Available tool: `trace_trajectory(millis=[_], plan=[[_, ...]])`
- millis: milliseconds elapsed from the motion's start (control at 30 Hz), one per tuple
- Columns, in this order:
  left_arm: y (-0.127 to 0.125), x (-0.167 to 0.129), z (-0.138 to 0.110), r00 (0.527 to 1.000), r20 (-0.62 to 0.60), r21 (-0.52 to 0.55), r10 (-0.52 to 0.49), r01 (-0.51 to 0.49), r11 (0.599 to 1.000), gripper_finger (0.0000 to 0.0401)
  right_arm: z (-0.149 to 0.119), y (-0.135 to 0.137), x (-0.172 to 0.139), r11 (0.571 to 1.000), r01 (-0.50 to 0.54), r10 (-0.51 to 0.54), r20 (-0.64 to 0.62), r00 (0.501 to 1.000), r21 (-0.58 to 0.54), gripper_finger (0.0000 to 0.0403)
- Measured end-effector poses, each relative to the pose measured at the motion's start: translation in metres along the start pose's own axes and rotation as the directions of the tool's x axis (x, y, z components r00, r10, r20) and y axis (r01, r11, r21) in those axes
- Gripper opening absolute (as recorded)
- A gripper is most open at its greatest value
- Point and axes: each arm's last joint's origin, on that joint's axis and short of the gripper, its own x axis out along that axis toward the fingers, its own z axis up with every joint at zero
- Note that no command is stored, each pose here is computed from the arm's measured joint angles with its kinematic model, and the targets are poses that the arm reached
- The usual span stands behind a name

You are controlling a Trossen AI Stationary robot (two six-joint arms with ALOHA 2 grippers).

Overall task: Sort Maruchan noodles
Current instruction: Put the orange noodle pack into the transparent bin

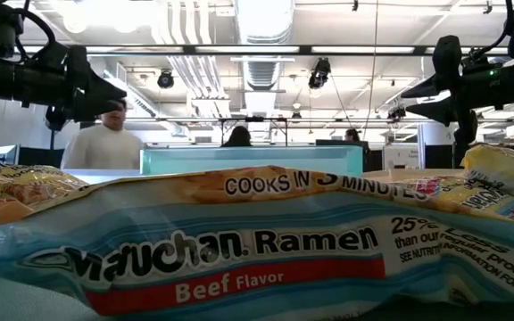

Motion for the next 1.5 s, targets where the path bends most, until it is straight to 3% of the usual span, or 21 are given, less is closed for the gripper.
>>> trace_trajectory(millis=[633,900,967,1067,1267,1500], plan=[[0.000,0.002,-0.002,1.000,-0.021,-0.030,0.005,-0.006,1.000,0.0210,0.000,0.000,0.000,1.000,0.000,0.000,0.000,1.000,0.003,0.0132],[0.001,0.006,0.000,0.996,0.011,-0.171,0.086,-0.083,0.982,0.0210,0.001,0.001,0.000,0.998,-0.012,0.012,0.011,1.000,0.064,0.0132],[0.000,0.008,0.004,0.996,0.049,-0.195,0.077,-0.066,0.979,0.0210,0.003,0.003,0.000,0.993,-0.041,0.039,0.024,0.999,0.114,0.0132],[-0.005,0.010,0.012,0.993,0.115,-0.236,-0.009,0.036,0.971,0.0210,0.008,0.008,-0.001,0.983,-0.113,0.108,0.040,0.993,0.144,0.0132],[-0.010,0.019,0.020,0.996,0.083,-0.320,-0.021,0.047,0.946,0.0210,0.026,0.025,0.004,0.990,-0.125,0.123,0.030,0.992,0.071,0.0132],[-0.014,0.036,0.024,1.000,-0.017,-0.339,0.006,-0.011,0.941,0.0210,0.036,0.041,0.021,0.998,0.002,-0.011,-0.152,0.988,-0.062,0.0132]])
